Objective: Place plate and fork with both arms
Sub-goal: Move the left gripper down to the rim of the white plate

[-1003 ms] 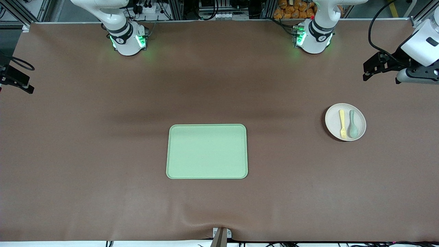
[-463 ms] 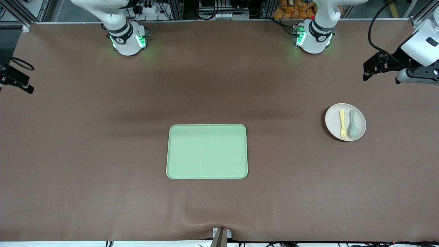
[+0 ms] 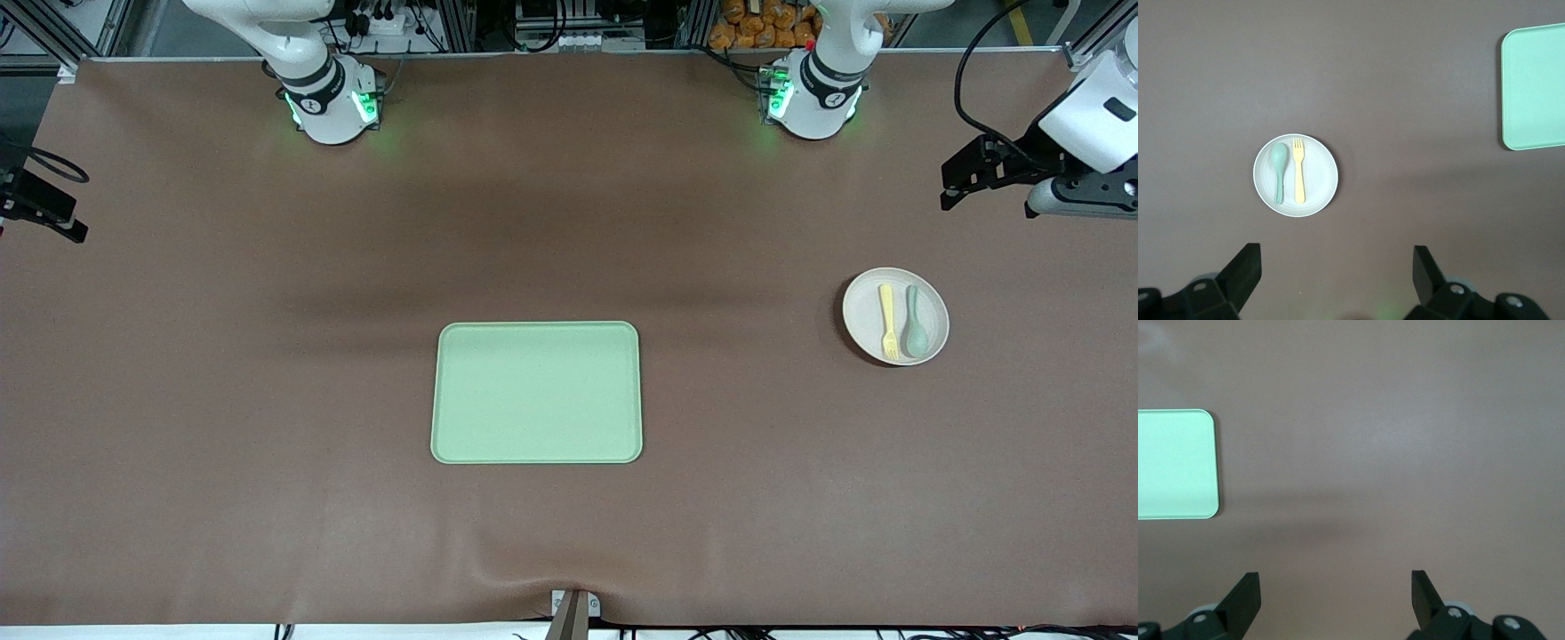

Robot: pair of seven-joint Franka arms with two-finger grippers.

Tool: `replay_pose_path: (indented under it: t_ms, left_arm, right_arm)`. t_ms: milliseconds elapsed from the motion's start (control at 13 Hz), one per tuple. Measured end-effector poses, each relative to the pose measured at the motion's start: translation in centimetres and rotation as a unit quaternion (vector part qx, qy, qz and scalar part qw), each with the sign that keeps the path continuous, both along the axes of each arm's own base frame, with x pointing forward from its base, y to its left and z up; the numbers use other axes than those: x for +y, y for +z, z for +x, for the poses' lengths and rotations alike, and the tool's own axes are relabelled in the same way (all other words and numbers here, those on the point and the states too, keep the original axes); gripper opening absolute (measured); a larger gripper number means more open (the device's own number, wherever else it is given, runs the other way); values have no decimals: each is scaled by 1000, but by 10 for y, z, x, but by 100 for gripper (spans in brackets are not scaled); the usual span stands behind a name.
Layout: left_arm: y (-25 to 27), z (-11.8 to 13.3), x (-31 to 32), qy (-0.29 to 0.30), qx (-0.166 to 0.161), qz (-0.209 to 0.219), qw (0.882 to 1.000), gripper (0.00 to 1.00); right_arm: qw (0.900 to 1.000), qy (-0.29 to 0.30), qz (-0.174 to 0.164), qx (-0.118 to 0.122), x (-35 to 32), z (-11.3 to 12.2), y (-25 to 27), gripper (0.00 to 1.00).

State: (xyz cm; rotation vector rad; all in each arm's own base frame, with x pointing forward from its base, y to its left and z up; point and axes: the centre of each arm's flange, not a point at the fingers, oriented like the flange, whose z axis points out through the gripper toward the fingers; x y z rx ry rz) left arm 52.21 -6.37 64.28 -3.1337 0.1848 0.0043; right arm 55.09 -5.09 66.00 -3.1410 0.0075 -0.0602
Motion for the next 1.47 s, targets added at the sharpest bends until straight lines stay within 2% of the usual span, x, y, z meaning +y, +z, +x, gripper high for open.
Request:
replay_pose_path:
  t_ms: [540,772,1157,1235,1466]
  left_arm:
    - [-8,5,6,6,7,0,1000,100]
    - [-27,16,39,36,25,3,999,100]
    - [-103,46,135,109,92,12,990,100]
    - [-127,53,149,119,107,10,987,100]
    - [-212,81,193,136,126,3,983,100]
  right_arm:
    - [1000,0,0,0,0,0,0,100]
    - [1000,0,0,0,0,0,0,100]
    - [1000,-1,0,1,-1,0,0,100]
    - [1000,-1,0,1,-1,0,0,100]
    - [1000,-1,0,1,-1,0,0,100]
